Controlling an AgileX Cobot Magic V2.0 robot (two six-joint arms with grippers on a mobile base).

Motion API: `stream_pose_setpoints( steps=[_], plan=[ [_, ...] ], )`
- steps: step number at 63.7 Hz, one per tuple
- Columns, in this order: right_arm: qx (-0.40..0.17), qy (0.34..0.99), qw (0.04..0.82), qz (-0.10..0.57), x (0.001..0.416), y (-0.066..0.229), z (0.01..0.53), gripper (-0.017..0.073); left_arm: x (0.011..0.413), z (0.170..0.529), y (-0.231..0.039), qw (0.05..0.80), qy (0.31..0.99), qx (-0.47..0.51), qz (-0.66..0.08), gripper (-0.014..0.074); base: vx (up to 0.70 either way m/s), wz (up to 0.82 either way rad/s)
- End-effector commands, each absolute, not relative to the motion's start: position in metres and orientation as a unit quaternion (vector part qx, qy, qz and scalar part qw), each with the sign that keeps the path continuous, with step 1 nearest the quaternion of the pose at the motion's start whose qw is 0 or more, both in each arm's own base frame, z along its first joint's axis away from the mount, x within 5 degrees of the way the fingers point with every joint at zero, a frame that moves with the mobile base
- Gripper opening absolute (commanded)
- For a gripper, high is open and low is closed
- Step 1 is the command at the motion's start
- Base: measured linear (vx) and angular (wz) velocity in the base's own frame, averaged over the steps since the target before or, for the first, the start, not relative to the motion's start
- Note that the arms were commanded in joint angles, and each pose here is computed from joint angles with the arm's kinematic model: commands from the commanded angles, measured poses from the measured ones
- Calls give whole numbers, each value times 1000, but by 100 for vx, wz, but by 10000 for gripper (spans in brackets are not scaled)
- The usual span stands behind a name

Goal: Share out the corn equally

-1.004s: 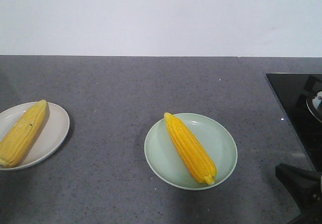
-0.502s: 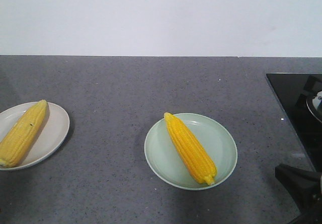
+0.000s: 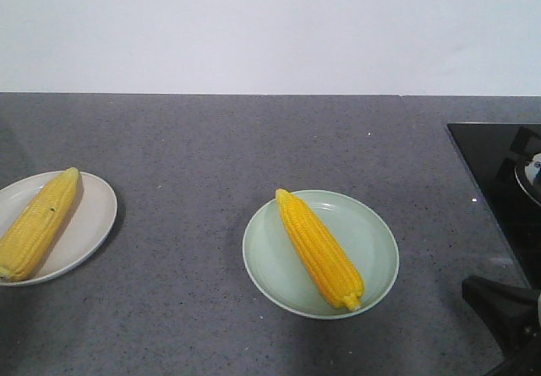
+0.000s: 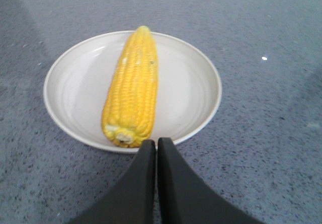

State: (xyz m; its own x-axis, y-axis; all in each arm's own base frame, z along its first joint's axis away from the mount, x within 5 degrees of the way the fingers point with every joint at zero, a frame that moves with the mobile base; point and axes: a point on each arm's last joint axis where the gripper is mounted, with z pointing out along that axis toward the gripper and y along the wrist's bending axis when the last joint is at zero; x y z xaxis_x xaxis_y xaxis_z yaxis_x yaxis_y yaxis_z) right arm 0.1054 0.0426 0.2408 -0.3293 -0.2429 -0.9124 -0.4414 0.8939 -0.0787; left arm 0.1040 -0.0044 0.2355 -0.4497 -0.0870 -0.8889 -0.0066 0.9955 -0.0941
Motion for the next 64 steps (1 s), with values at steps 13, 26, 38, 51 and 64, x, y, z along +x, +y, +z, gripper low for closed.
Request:
stream_pose_setpoints(
  steps=[13,26,38,51,64],
  plan=[
    [-198,792,572,82,110,41,254,-7,86,205,-3,604,792,-62,-71,-6,0,0],
    [-198,792,572,82,110,41,254,-7,70,178,-3,615,782,-61,-73,-6,0,0],
    [-198,792,572,82,110,41,254,-7,63,179,-1,630,773,-45,-56,-6,0,0],
    [-198,792,572,82,110,41,254,-7,55,183,-1,662,747,-40,-54,-6,0,0],
    [-199,793,570,83,110,41,254,-7,55,183,-1,661,747,-37,-51,-6,0,0]
  ],
)
